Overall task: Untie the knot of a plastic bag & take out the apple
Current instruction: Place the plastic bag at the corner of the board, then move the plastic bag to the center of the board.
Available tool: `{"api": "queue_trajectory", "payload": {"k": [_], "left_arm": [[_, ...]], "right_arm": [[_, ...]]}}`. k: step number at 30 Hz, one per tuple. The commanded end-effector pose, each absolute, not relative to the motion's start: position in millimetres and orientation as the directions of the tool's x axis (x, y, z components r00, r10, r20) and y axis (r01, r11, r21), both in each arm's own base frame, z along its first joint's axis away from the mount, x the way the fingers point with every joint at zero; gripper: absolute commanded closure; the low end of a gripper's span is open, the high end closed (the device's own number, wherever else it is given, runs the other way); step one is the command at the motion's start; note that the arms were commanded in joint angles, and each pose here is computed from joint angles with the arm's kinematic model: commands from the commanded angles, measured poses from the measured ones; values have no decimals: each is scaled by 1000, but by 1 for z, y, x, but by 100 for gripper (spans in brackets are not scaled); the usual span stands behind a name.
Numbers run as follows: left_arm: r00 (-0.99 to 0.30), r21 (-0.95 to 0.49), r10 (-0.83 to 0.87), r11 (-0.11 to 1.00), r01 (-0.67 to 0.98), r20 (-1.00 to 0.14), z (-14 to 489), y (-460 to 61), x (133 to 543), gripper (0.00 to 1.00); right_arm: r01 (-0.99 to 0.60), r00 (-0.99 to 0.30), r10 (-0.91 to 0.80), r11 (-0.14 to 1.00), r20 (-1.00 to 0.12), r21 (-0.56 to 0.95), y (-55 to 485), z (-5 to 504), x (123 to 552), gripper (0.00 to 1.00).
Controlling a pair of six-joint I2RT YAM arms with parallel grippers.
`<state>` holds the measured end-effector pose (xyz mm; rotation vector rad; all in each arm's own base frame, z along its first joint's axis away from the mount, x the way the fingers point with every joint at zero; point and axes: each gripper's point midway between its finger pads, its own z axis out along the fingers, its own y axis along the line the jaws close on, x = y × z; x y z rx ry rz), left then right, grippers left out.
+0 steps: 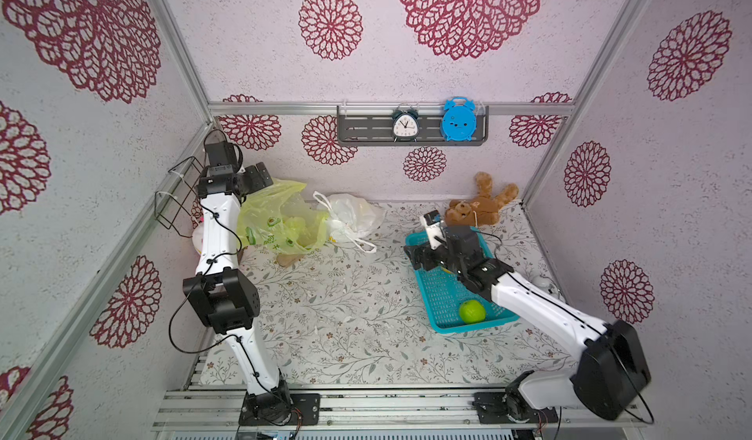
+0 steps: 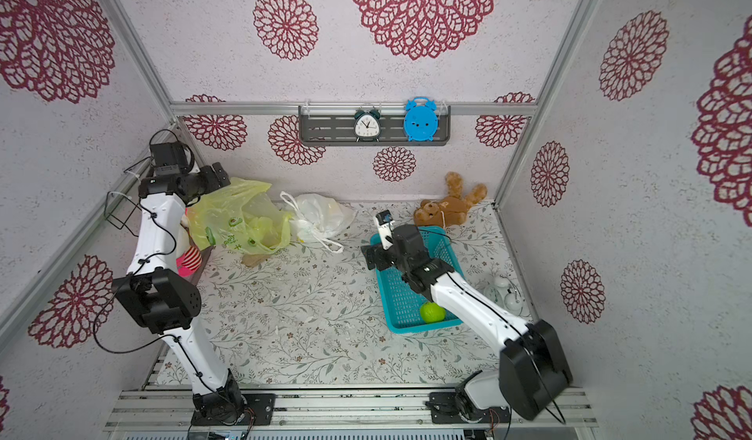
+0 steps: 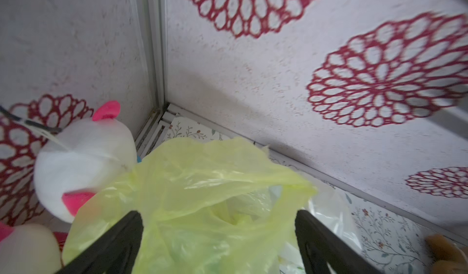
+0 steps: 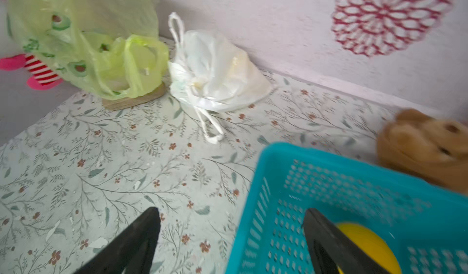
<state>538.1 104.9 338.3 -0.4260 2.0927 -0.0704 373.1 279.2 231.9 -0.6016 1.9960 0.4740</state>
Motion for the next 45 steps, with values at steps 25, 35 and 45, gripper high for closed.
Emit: {"api": "queue_trajectory", "payload": {"k": [25,35,45], "left_arm": [[-441,-360,-316,933,18,-840,290,-42,331,3],[-443,-362,-281,926,108,-852,268,-78,310,3],[-430,-262,-124,924,280,-894,247,-123,315,3]], "right_arm": [[-644,-78,-520,678,-851,-355,457,132,550,31],[-718,-136,-438,662,-889,-216,438,179,485,89],[-832,-307,-253,540,-917,129,390,205,346,94]]}}
